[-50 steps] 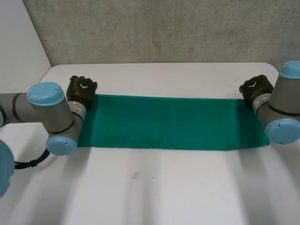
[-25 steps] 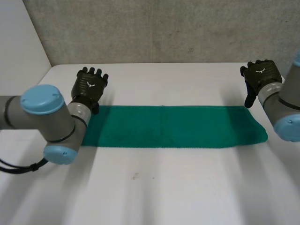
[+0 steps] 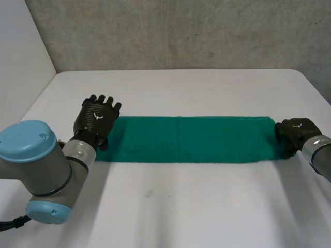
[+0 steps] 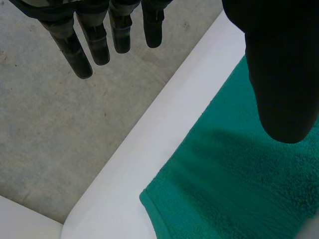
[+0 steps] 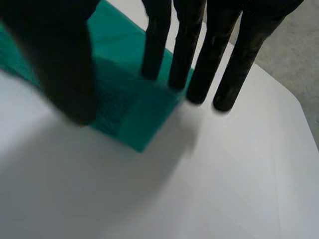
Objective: Fold the towel.
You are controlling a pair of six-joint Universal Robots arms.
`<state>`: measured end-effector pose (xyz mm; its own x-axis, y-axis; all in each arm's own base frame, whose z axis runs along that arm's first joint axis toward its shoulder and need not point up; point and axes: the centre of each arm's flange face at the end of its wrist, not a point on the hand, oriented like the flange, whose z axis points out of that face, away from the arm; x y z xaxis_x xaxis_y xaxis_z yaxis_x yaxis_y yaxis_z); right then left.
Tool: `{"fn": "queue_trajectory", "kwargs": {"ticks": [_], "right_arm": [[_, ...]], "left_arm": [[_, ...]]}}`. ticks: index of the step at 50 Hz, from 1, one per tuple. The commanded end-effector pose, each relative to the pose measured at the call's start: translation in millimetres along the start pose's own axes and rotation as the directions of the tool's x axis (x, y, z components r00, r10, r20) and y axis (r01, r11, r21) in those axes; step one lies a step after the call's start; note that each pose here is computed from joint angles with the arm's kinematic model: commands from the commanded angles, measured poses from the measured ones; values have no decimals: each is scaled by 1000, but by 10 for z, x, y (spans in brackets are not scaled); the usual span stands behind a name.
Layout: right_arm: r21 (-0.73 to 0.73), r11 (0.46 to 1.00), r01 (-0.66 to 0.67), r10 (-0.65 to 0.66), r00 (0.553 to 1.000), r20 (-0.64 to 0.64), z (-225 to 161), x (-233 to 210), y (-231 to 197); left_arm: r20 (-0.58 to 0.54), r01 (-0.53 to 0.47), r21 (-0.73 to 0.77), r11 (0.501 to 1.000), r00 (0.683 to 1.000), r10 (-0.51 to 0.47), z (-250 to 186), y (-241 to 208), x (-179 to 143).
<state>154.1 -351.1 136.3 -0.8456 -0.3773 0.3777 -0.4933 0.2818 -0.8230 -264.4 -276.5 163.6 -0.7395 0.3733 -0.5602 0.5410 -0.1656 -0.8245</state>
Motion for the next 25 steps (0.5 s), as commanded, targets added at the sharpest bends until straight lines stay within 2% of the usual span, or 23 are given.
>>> {"fn": "queue_trajectory", "kwargs": {"ticks": [1,6,9,10,11,14,15,17,19,21,22,25], "right_arm": [[17,1000,-3,4,998,-60,176,193,78],[-29,999,18,-22,991,-129,236,455,160],[-72,995,65,-80,968,-240,213,828,197],[-72,995,65,-81,967,-240,213,829,197],[-109,984,142,-169,940,-298,193,1052,188],[-141,969,200,-237,916,-324,181,1167,184],[-168,947,273,-315,888,-336,172,1238,158],[-161,937,311,-349,869,-350,146,1271,73],[-133,936,326,-353,860,-368,92,1278,-65],[-44,935,351,-342,865,-367,32,1103,-353],[32,931,365,-332,877,-347,13,897,-552],[141,920,367,-317,904,-286,-12,536,-788]], "left_arm": [[-4,0,-7,1000,1000,0,0,21,16],[-1,0,-5,1000,1000,0,-1,13,9],[2,0,-4,1000,1000,0,-4,6,-3],[1,0,-5,1000,1000,0,-7,9,0],[3,0,-6,1000,1000,0,-7,10,-1],[3,0,-6,1000,1000,0,-10,9,-2],[3,0,-6,1000,1000,0,-10,9,-2],[3,0,-6,1000,1000,0,-10,9,-2],[2,0,-7,1000,1000,0,-13,12,0],[3,0,-8,1000,1000,0,-13,13,-1],[3,2,-8,1000,1000,-2,-13,13,-1],[3,11,-8,1000,1000,-11,-13,13,-1]]}}
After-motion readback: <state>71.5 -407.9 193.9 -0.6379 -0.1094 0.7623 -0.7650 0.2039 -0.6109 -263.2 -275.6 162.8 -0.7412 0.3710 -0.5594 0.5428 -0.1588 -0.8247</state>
